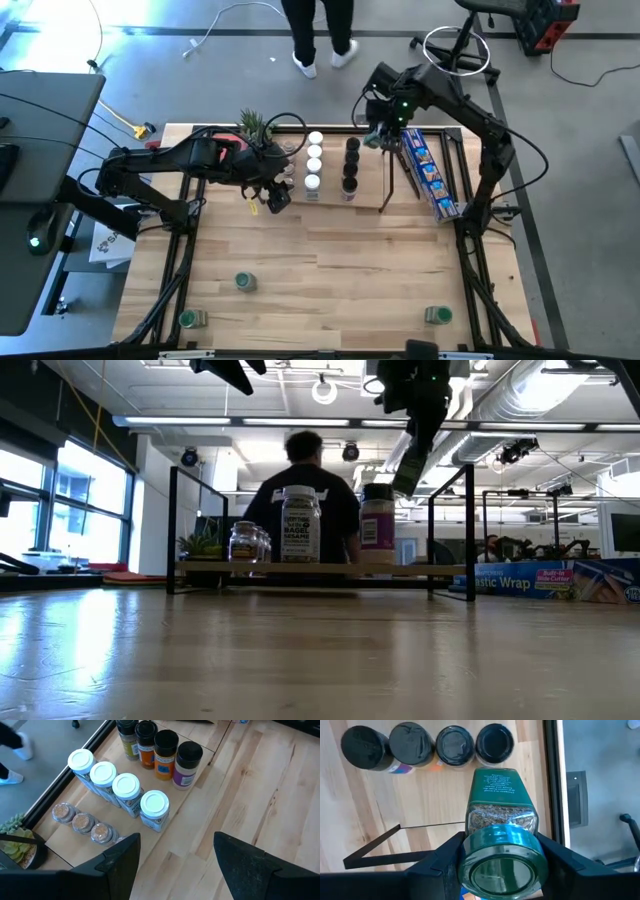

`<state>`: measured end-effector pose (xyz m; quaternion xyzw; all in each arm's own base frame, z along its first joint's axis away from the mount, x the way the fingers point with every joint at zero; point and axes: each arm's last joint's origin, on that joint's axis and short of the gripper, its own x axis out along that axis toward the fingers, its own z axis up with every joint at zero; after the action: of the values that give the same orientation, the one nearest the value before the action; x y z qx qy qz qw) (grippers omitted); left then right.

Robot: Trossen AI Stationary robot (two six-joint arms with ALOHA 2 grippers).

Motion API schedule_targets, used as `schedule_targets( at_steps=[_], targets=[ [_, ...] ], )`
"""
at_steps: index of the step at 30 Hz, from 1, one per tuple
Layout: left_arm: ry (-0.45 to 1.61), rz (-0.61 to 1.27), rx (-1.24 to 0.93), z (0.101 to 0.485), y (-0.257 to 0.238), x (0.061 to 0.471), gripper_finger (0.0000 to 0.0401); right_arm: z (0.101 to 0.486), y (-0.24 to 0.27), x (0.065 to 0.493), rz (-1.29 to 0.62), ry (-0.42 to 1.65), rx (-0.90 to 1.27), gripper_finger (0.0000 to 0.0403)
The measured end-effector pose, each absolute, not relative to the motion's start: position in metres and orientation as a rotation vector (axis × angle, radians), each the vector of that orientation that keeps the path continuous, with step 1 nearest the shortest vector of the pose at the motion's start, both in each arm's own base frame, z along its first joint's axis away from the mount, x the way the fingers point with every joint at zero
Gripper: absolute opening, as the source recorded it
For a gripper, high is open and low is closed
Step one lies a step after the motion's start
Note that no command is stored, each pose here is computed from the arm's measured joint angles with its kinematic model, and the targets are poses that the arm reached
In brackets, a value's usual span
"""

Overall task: Shelf spices
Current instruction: Put the green seasoning bottle on the shelf

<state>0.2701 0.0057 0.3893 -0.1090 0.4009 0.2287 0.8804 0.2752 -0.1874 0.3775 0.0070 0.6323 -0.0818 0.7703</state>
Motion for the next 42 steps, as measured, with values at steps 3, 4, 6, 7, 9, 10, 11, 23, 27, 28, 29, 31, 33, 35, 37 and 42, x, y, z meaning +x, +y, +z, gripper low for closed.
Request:
schedule_targets(
  at_steps=[3, 4, 6, 7, 9, 10, 11, 23, 27, 28, 29, 31, 33, 35, 37, 42],
  targets=[
    [0.835, 0.476, -0.227, 0.389, 0.006, 0.270, 0.0245, 0.378, -0.189, 0.274, -0.200, 1.368, 0.039, 0.0184],
    [0.836, 0.476, -0.227, 0.389, 0.006, 0.270, 0.0245, 0.376, -0.189, 0.275, -0.199, 1.372, 0.040, 0.0184],
    [0.835, 0.476, -0.227, 0.389, 0.006, 0.270, 0.0245, 0.367, -0.189, 0.275, -0.176, 1.409, 0.047, 0.0184],
    [0.835, 0.477, -0.227, 0.389, 0.006, 0.270, 0.0245, 0.360, -0.189, 0.275, -0.163, 1.435, 0.055, 0.0184],
    [0.835, 0.479, -0.226, 0.389, 0.006, 0.270, 0.0245, 0.346, -0.189, 0.274, -0.149, 1.491, 0.062, 0.0184],
    [0.834, 0.478, -0.226, 0.389, 0.006, 0.270, 0.0245, 0.340, -0.188, 0.274, -0.142, 1.508, 0.065, 0.0184],
    [0.834, 0.479, -0.226, 0.389, 0.006, 0.270, 0.0245, 0.337, -0.188, 0.274, -0.137, 1.518, 0.064, 0.0184],
    [0.792, 0.476, -0.233, 0.392, 0.006, 0.273, 0.0245, 0.330, -0.190, 0.272, -0.109, 1.578, -0.015, 0.0184],
    [0.769, 0.472, -0.238, 0.393, 0.006, 0.275, 0.0245, 0.320, -0.194, 0.278, -0.088, 1.602, -0.012, 0.0184],
    [0.766, 0.471, -0.239, 0.394, 0.006, 0.275, 0.0245, 0.317, -0.195, 0.280, -0.084, 1.610, -0.008, 0.0184],
    [0.765, 0.471, -0.239, 0.394, 0.006, 0.275, 0.0245, 0.313, -0.196, 0.282, -0.079, 1.619, -0.004, 0.0184],
    [0.767, 0.469, -0.240, 0.394, 0.006, 0.275, 0.0245, 0.307, -0.198, 0.285, -0.070, 1.634, 0.003, 0.0184],
    [0.768, 0.464, -0.242, 0.393, 0.006, 0.275, 0.0245, 0.301, -0.201, 0.288, -0.061, 1.650, 0.011, 0.0184],
    [0.769, 0.462, -0.242, 0.393, 0.005, 0.275, 0.0245, 0.294, -0.203, 0.292, -0.049, 1.664, 0.018, 0.0184],
    [0.770, 0.458, -0.238, 0.393, 0.005, 0.275, 0.0245, 0.289, -0.205, 0.294, -0.040, 1.673, 0.027, 0.0184],
    [0.771, 0.457, -0.235, 0.393, 0.005, 0.275, 0.0245, 0.274, -0.209, 0.301, -0.017, 1.696, 0.049, 0.0184]
  ],
)
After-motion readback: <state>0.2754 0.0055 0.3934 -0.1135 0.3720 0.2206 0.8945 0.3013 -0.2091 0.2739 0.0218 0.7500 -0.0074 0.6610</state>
